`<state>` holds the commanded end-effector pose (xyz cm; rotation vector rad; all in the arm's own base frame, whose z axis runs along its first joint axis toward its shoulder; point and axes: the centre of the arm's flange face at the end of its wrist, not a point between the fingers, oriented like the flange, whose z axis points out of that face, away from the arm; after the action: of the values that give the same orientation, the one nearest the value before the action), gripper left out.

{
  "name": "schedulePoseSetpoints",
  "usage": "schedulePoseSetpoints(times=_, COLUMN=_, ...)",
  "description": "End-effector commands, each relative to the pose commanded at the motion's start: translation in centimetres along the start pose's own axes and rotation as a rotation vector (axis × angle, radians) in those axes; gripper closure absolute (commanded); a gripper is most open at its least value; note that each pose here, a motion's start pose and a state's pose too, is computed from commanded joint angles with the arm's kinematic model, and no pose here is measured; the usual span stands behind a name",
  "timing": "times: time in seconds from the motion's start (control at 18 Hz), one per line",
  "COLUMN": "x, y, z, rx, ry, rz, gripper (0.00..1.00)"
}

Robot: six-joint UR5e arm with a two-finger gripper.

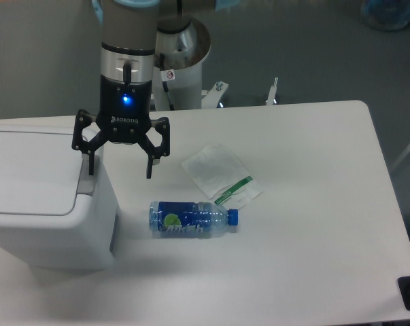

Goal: Open the trash can
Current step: 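Press the gripper finger on the bin lid edge to flip it open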

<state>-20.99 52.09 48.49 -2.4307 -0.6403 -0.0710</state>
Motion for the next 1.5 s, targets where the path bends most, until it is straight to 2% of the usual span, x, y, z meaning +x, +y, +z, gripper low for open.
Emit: schedulePoseSetpoints(times=1.5, x=0.0, y=0.8, z=1.5, rx=-0.031, ry=0.004, rz=0.006, gripper=0.0)
